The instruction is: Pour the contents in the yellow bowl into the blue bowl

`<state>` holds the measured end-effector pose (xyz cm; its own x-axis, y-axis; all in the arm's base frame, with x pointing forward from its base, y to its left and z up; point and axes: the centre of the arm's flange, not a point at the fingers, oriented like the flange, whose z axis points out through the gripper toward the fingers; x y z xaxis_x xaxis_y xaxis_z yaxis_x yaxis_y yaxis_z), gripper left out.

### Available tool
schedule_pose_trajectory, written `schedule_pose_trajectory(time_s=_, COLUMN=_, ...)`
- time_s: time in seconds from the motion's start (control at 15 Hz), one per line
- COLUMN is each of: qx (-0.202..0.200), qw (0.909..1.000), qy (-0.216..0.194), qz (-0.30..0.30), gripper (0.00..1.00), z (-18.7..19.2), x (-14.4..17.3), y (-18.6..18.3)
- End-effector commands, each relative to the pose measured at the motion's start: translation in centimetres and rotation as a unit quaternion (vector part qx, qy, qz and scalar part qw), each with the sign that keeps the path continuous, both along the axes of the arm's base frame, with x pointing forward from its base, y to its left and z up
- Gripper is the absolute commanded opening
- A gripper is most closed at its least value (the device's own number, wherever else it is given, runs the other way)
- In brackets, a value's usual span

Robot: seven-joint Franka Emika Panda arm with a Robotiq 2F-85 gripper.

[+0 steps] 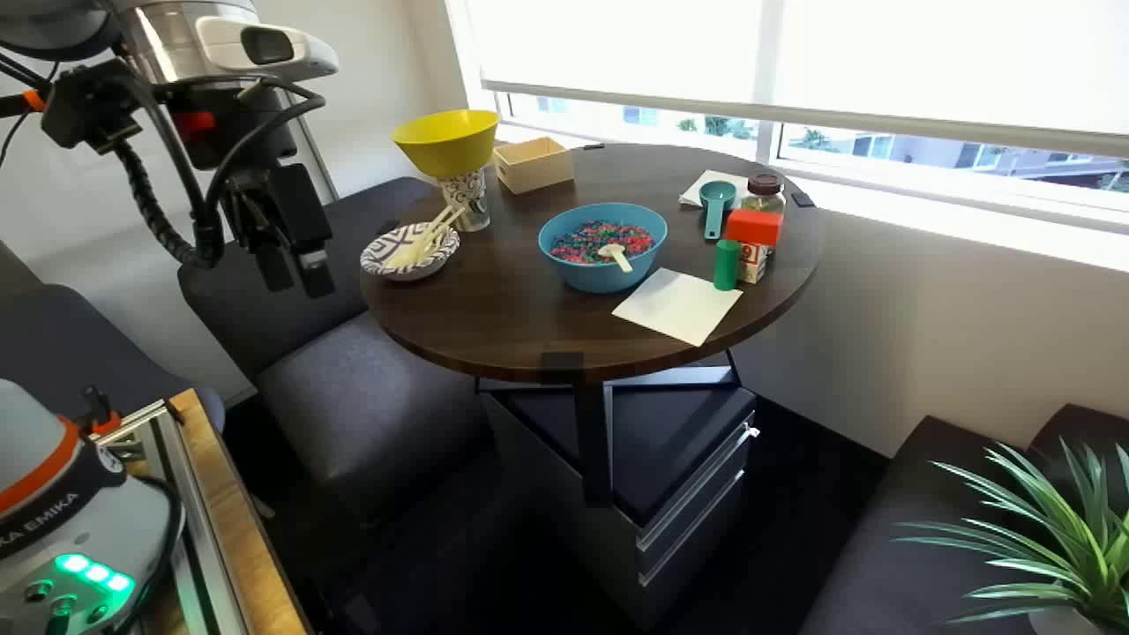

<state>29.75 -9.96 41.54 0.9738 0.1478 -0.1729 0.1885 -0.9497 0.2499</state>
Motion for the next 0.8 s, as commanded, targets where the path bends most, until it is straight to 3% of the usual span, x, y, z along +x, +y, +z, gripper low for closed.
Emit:
schedule_pose_trajectory(time_s=0.0, qx=0.001, qw=1.0000, qy=0.003, qz=0.000, gripper=1.00, z=-0.3, x=-0.1, y=0.0)
schedule_pose_trajectory(time_s=0.4, qx=0.010, qw=0.9999, qy=0.000, qz=-0.011, gripper=1.00, z=-0.2, x=0.2, y=0.2)
schedule_pose_trajectory(time_s=0.47, qx=0.044, qw=0.9974, qy=-0.020, qz=-0.054, gripper=1.00, z=1.5, x=1.2, y=0.3)
schedule_pose_trajectory(time_s=0.73, qx=0.096, qw=0.9833, qy=-0.074, qz=-0.136, gripper=1.00, z=9.4, x=5.2, y=3.3)
